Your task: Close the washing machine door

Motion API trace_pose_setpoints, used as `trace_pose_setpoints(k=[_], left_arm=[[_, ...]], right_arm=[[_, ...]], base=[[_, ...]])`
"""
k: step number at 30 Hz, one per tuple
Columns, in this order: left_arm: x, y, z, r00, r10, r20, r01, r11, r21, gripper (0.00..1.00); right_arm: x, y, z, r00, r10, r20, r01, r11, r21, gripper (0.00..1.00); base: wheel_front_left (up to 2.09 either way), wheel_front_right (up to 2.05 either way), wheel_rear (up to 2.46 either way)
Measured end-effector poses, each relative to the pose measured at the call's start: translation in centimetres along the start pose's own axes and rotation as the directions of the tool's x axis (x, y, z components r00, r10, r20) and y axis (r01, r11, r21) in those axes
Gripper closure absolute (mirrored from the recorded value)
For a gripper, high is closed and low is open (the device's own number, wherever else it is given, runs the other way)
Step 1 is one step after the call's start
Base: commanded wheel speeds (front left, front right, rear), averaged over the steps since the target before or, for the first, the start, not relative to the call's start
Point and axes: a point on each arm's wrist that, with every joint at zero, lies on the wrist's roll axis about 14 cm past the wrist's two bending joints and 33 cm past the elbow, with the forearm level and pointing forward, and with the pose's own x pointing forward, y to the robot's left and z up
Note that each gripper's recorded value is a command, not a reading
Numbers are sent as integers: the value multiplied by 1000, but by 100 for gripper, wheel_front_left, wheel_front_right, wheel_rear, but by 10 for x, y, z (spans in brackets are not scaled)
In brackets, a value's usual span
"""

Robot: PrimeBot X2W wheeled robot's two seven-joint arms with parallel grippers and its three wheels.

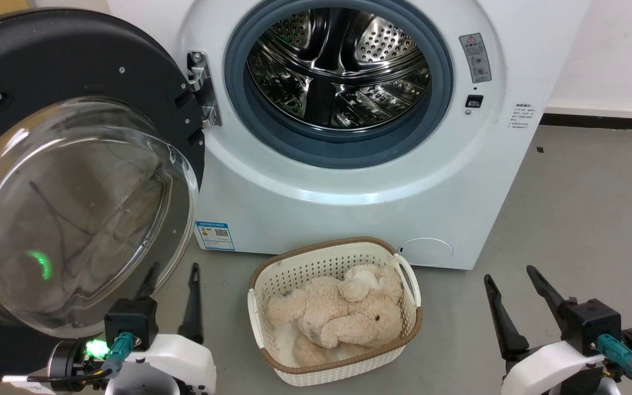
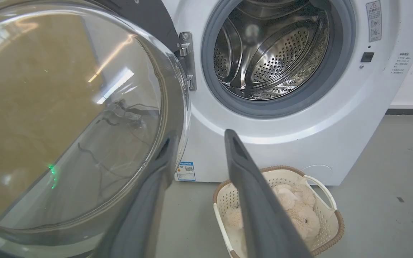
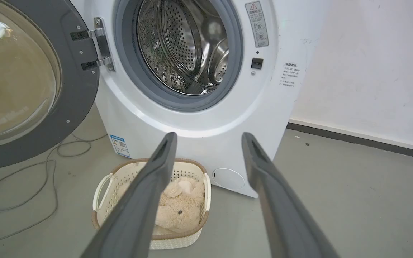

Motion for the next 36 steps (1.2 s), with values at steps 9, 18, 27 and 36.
trace_pose_setpoints(k=[9,18,27,36], left_arm=[[0,1,5,999,19,25,-19,1000,0,0],[-3,10,24,994,56,95,-57,998,7,100],[-10,30,52,974,117,192,-122,992,14,100],[-18,69,80,936,216,278,-216,976,-31,100]], right_arm=[[1,-5,3,1000,-14,21,13,1000,27,0],[5,-3,5,999,-9,40,6,998,61,0],[13,4,6,998,15,57,-19,996,86,0],[23,13,4,997,42,63,-49,993,107,0]], base=[[0,0,0],[0,0,0],[0,0,0],[0,0,0]])
